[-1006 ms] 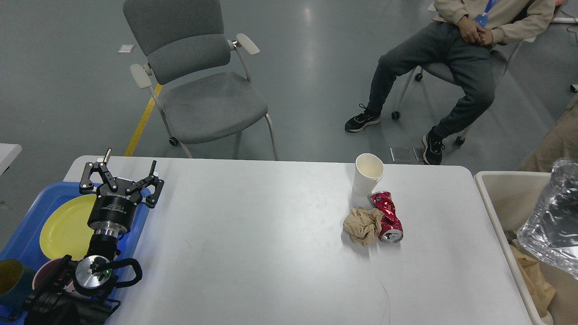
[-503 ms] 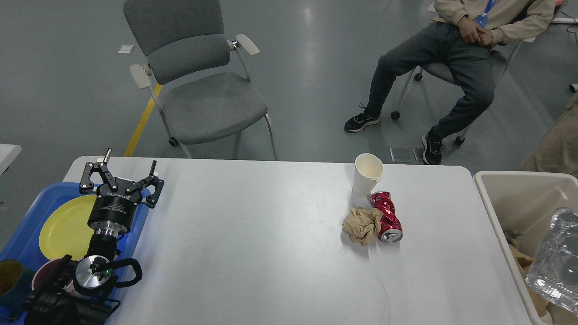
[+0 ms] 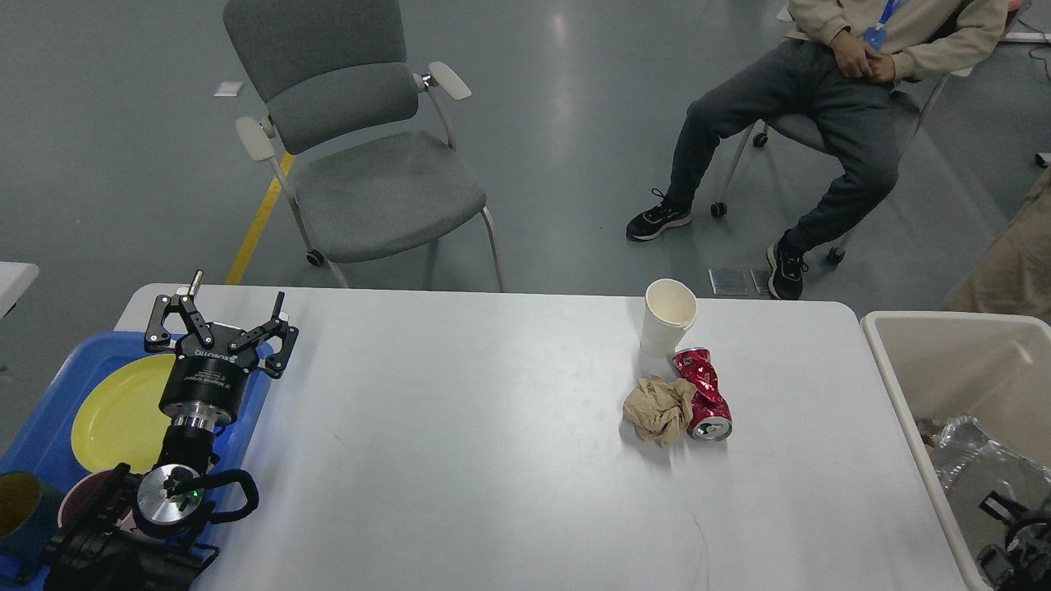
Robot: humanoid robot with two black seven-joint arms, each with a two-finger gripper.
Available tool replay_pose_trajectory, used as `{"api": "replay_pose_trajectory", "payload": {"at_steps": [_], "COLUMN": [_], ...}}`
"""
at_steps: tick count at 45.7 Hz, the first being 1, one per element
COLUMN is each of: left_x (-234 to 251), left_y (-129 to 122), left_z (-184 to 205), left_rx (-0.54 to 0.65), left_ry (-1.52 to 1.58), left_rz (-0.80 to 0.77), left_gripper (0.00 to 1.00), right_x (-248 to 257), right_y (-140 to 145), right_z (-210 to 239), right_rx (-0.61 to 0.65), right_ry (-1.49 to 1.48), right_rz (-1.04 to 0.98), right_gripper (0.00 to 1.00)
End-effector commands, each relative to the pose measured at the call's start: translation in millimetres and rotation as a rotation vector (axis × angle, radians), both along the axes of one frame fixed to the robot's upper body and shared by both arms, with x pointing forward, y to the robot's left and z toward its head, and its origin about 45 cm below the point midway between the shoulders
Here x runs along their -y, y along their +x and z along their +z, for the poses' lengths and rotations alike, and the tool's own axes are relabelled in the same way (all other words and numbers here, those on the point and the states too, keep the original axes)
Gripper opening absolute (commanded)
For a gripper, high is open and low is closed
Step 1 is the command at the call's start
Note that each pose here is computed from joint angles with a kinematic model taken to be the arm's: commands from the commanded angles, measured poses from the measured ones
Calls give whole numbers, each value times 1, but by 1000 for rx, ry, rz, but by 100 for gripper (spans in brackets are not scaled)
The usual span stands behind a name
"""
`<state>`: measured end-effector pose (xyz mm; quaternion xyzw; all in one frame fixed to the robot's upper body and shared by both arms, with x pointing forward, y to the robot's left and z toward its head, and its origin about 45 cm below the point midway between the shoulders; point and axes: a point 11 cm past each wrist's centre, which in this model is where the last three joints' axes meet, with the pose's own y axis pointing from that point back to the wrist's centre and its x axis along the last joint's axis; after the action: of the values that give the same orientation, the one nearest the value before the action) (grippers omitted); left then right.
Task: Tidy desktop
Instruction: 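Release the foil tray in the bin and lower the right gripper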
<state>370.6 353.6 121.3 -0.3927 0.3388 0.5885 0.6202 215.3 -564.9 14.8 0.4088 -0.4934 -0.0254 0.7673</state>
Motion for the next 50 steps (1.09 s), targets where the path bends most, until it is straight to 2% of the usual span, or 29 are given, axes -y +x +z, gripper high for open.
{"api": "replay_pose_trajectory", "payload": {"at_steps": [1, 5, 7, 9, 10, 11, 15, 33, 41, 45, 48, 50], "left_x": [0, 0, 0, -1, 0, 0, 0, 0, 0, 0, 0, 0], "left_y": [0, 0, 0, 0, 0, 0, 0, 1, 1, 1, 0, 1], "left_z": [0, 0, 0, 0, 0, 0, 0, 1, 1, 1, 0, 1], "left_rx": [0, 0, 0, 1, 0, 0, 0, 2, 2, 2, 0, 2], "left_ry": [1, 1, 1, 0, 0, 0, 0, 1, 1, 1, 1, 1], "left_rz": [0, 0, 0, 1, 0, 0, 0, 0, 0, 0, 0, 0], "left_gripper": [96, 96, 96, 96, 96, 96, 96, 96, 96, 96, 96, 96], "right_x": [0, 1, 3, 4, 6, 6, 6, 12, 18, 27, 24, 21], "right_y": [0, -1, -1, 1, 2, 3, 2, 4, 21, 29, 33, 48], "right_z": [0, 0, 2, 4, 6, 7, 7, 12, 28, 44, 52, 67], "right_rx": [-1, 3, 9, 18, 24, 29, 35, 39, 48, 19, -57, -115], "right_ry": [2, 4, 0, -6, -13, -18, -27, -33, -15, 8, 42, 54], "right_rz": [-1, -7, -10, -9, -9, -8, -7, -14, -22, -37, -27, 10], "right_gripper": [0, 2, 34, 73, 88, 95, 100, 100, 100, 100, 100, 100]}}
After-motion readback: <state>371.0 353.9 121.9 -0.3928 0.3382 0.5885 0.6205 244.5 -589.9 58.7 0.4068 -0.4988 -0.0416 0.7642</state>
